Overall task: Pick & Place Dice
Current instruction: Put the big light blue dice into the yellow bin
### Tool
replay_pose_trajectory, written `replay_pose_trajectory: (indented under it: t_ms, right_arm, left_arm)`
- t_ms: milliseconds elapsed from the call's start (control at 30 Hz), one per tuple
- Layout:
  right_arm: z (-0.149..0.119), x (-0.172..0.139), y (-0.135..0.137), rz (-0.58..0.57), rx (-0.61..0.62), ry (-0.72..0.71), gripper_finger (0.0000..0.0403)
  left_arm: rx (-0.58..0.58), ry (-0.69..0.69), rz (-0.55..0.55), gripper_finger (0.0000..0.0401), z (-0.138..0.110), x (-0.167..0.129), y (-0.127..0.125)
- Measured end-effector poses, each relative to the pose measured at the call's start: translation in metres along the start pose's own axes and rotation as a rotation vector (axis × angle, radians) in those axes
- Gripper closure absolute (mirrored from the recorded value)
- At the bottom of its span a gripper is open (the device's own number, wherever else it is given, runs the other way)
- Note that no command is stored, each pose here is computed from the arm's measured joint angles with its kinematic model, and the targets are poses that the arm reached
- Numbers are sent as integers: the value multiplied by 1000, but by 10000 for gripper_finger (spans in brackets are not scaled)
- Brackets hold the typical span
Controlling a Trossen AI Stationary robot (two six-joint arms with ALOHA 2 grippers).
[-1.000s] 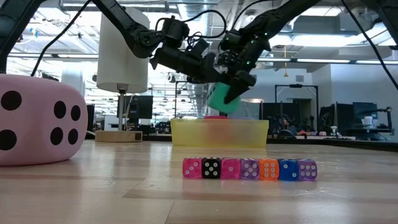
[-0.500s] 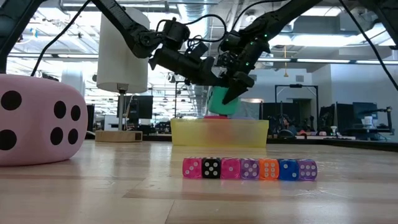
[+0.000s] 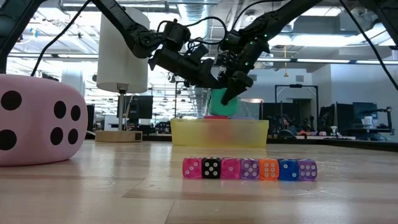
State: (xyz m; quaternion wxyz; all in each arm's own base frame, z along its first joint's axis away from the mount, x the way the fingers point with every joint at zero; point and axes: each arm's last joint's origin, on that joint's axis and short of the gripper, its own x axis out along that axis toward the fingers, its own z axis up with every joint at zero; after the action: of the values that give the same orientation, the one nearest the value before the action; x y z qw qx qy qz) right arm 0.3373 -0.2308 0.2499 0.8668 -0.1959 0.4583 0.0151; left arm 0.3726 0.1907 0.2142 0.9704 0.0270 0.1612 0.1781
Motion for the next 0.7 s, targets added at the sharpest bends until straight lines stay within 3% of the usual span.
replay_pose_trajectory:
  t_ms: [700]
  right_arm:
    - [1, -1, 2, 7, 13, 3, 3]
  left_arm:
    - [-2, 7, 1, 401, -1, 0, 1]
